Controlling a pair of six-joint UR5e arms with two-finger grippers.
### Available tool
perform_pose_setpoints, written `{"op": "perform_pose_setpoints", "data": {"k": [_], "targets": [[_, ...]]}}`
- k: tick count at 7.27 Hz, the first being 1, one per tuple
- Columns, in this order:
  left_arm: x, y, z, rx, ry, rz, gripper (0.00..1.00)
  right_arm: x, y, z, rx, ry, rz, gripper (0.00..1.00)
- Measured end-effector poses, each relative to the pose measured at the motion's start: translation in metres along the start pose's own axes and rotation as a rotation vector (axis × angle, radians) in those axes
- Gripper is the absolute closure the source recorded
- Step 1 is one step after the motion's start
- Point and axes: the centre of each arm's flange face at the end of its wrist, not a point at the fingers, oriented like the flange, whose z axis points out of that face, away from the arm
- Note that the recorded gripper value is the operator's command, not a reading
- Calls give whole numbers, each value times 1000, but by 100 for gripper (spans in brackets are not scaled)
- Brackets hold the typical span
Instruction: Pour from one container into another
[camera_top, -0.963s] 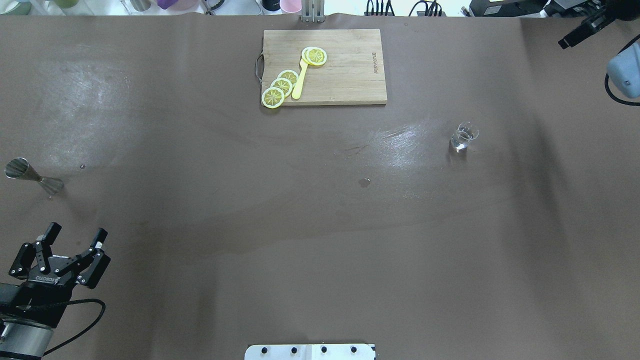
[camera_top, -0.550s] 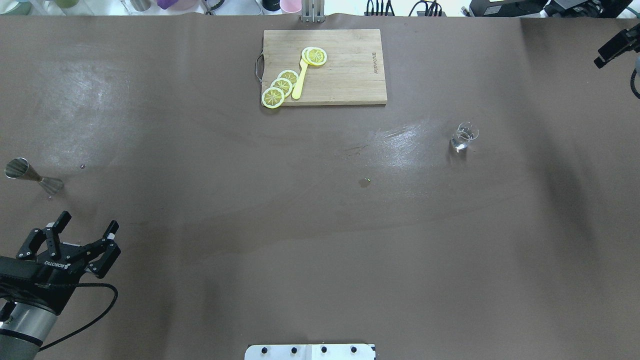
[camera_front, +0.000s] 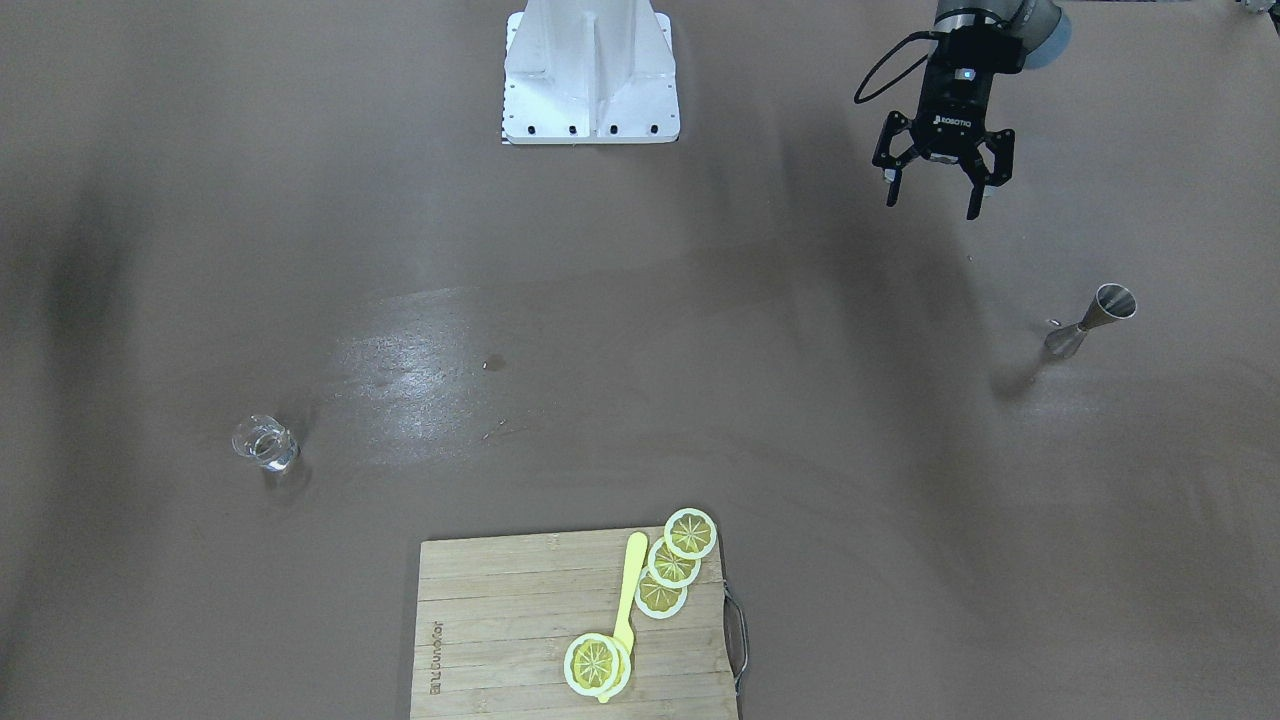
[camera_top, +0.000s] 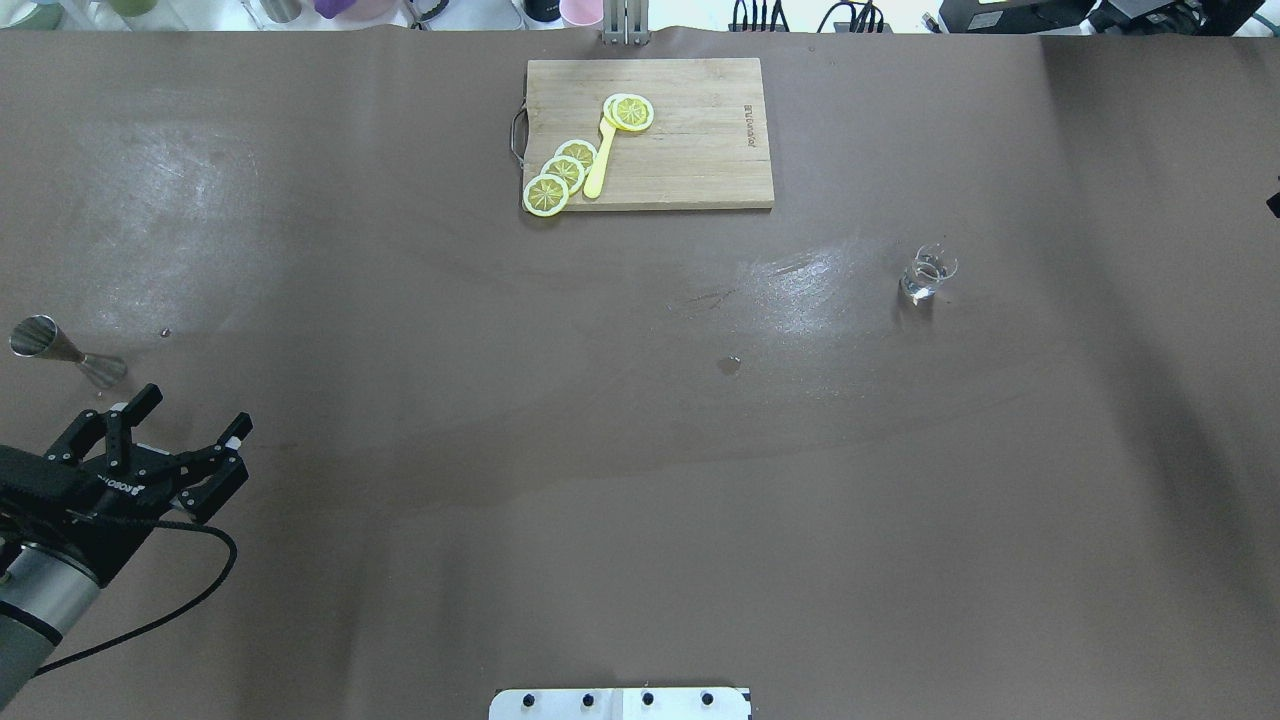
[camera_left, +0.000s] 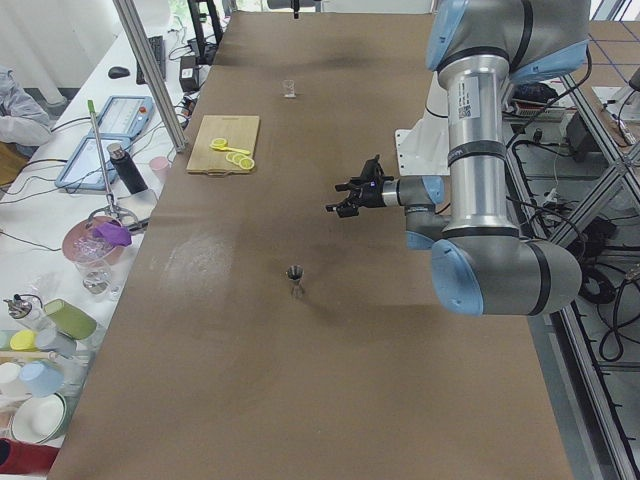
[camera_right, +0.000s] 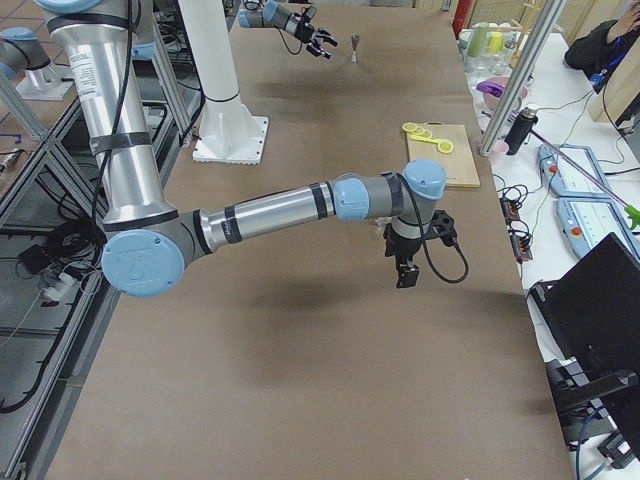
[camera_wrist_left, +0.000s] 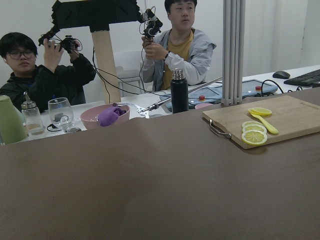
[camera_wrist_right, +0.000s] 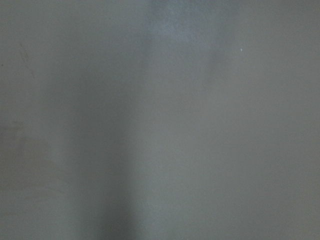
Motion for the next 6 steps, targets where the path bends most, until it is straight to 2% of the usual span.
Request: {"op": "perform_pose_setpoints", "data": {"k": [3, 6], "targets": [[-29, -35, 32, -75, 57, -34, 1, 46, 65, 10, -28, -2, 96, 0], [-94, -76, 60, -205, 136, -77, 1, 59, 72, 16, -7, 2, 96, 0]]}}
